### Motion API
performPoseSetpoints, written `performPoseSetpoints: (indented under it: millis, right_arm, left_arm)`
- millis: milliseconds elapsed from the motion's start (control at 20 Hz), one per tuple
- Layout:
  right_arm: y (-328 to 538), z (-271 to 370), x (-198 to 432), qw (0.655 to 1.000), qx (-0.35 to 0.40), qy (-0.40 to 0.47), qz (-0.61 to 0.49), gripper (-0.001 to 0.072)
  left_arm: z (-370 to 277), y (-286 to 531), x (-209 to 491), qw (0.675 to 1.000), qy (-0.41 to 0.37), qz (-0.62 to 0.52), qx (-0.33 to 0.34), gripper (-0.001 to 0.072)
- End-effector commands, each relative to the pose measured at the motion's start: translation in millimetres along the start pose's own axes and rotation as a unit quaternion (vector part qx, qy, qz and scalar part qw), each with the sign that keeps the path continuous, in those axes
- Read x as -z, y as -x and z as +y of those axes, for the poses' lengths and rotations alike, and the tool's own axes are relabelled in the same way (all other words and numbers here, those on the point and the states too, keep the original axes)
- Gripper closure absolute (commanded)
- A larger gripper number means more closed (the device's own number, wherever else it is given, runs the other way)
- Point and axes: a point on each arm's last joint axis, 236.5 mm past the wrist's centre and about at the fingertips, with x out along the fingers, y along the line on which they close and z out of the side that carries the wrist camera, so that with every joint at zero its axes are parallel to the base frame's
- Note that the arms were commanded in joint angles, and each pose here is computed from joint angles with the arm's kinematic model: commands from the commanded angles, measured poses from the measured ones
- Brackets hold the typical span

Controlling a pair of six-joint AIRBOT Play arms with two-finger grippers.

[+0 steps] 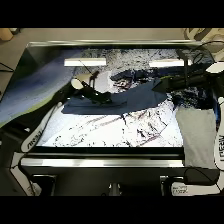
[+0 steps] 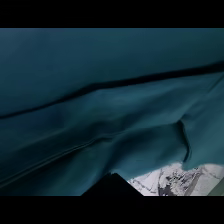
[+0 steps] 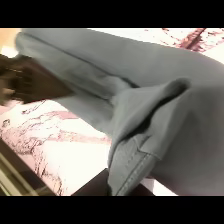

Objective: Fold the shirts.

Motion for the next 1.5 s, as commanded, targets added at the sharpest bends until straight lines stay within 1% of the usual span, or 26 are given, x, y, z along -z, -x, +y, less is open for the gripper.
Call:
performPoseSetpoints:
  millis: [0,100,250,300,400,500,600,750,850,950,1050,1200,1250,1300,1350,1400,1450]
  right_arm:
    - [29,40,10,1.0,0.0,0.026,0.011,0.0693]
    - [44,59,19,0.999,0.003,0.04,0.019,0.0693]
    - [60,72,9,0.998,0.027,0.05,-0.016,0.0693]
    - [61,70,6,0.998,0.032,0.047,-0.024,0.0693]
    - [56,65,0,0.998,0.032,0.041,-0.03,0.0694]
    - [36,65,-3,0.999,0.023,0.043,-0.021,0.0694]
    - [4,75,-11,0.999,0.003,0.051,-0.019,0.0694]
    - [-57,111,-32,0.996,-0.062,0.058,-0.041,0.0694]
    - [-104,129,-33,0.993,-0.096,0.05,-0.039,0.0694]
    - [-157,143,-24,0.992,-0.123,0.036,-0.025,0.0694]
    - [-204,151,-14,0.99,-0.142,0.013,-0.019,0.0693]
    - [-254,154,3,0.985,-0.167,-0.035,-0.006,0.0691]
    - [-266,152,7,0.984,-0.17,-0.05,-0.005,0.0652]
    - [-273,152,6,0.983,-0.172,-0.063,-0.011,0.0519]
    - [-275,150,-2,0.983,-0.172,-0.063,-0.031,0.0283]
    - [-270,151,-12,0.982,-0.174,-0.053,-0.049,0.01]
    - [-260,150,-21,0.982,-0.173,-0.046,-0.063,0.0098]
  left_arm:
    - [-33,-61,16,0.997,0.057,-0.006,0.056,0.0679]
    - [-58,-80,20,0.991,0.098,-0.018,0.094,0.0679]
    - [-84,-97,23,0.984,0.128,-0.036,0.121,0.0679]
    - [-87,-96,23,0.984,0.123,-0.036,0.123,0.0681]
    - [-84,-71,1,0.988,0.073,-0.065,0.117,0.0683]
    - [-62,-14,-39,0.991,0.012,-0.114,0.066,0.0684]
    - [-32,71,-80,0.985,-0.029,-0.168,0.0,0.0683]
    - [3,232,-116,0.958,-0.066,-0.266,-0.09,0.0683]
    - [10,332,-116,0.932,-0.071,-0.332,-0.13,0.0683]
    - [4,411,-101,0.907,-0.072,-0.385,-0.152,0.0682]
    - [-12,463,-80,0.888,-0.079,-0.422,-0.166,0.0682]
    - [-45,499,-54,0.869,-0.102,-0.453,-0.17,0.0682]
    - [-56,503,-48,0.866,-0.111,-0.458,-0.168,0.0682]
    - [-63,503,-44,0.866,-0.117,-0.458,-0.165,0.0681]
    - [-68,501,-41,0.867,-0.121,-0.455,-0.163,0.0682]
    - [-70,498,-39,0.87,-0.124,-0.449,-0.161,0.0682]
    - [-71,495,-38,0.873,-0.125,-0.444,-0.159,0.0681]
